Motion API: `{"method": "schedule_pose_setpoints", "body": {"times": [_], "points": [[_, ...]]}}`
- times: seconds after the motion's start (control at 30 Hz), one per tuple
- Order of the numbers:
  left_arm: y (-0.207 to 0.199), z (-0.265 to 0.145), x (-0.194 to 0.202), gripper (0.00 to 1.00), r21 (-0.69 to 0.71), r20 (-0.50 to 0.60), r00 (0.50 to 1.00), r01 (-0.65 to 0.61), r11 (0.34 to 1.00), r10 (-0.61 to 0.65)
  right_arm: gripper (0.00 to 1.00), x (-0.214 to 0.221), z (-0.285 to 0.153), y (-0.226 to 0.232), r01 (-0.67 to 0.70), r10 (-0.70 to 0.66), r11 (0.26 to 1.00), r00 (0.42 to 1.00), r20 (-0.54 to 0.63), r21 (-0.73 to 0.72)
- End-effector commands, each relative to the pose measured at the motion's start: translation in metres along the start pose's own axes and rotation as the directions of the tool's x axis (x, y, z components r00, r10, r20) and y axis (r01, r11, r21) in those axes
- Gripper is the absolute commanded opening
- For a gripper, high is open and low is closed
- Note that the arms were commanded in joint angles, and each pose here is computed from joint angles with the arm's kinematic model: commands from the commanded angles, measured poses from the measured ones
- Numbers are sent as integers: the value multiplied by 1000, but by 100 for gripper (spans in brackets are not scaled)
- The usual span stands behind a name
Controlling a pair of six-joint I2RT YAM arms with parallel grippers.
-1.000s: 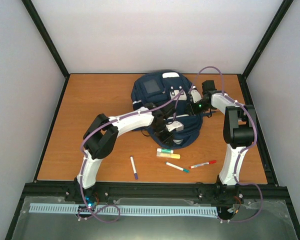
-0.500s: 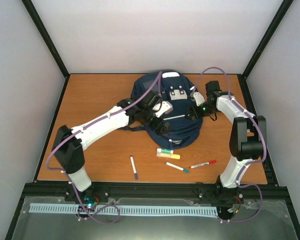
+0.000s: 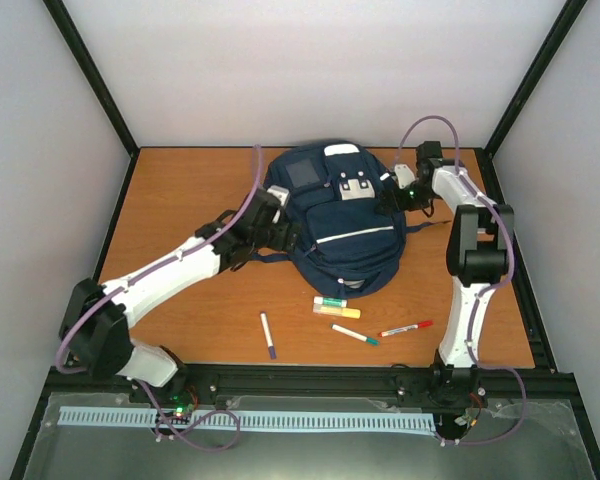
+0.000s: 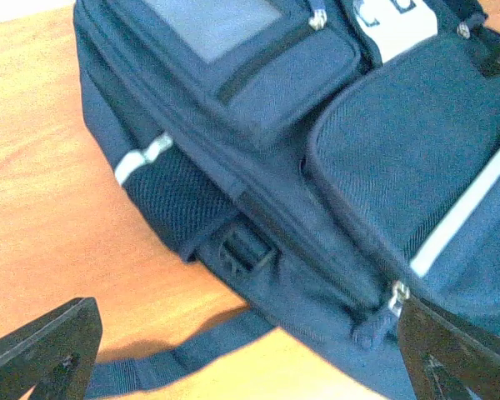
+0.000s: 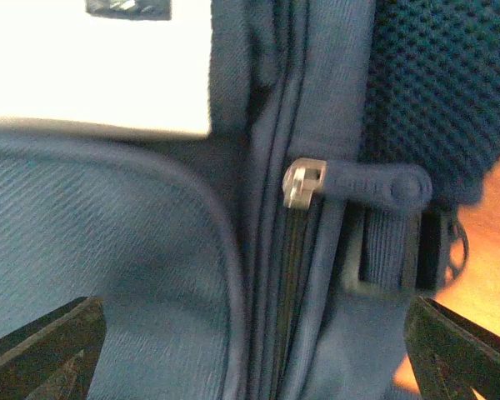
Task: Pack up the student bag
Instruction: Zip the student bag at the center of the board.
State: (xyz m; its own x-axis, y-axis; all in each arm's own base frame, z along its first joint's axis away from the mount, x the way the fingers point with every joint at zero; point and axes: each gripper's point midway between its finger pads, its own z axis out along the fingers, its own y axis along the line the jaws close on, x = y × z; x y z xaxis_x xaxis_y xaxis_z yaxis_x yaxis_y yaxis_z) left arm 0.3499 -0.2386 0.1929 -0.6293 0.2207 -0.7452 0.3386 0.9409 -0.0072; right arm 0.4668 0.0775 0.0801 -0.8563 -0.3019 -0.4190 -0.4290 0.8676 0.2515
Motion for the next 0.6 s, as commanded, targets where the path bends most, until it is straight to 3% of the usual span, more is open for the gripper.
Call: {"method": "schedule_pose_setpoints", "body": {"times": [0.0,0.17,0.27,0.57], "points": [[-10,-22,-3,100,123,111,989,80,989,-93,99,-2,25,-2,-69,64,995,995,-73,-72],[5,-47,-8,100,100,170,970,157,983,-172,93,-21,55,8,-39,28,992,995,-92,-119],[-11,-58,-8,100,191,142,980,111,975,-139,92,-28,78,27,6,-23,989,994,-111,-151],[16,-69,9,100,59,133,976,167,984,-173,91,-79,106,71,176,-185,974,982,-46,-144]]}}
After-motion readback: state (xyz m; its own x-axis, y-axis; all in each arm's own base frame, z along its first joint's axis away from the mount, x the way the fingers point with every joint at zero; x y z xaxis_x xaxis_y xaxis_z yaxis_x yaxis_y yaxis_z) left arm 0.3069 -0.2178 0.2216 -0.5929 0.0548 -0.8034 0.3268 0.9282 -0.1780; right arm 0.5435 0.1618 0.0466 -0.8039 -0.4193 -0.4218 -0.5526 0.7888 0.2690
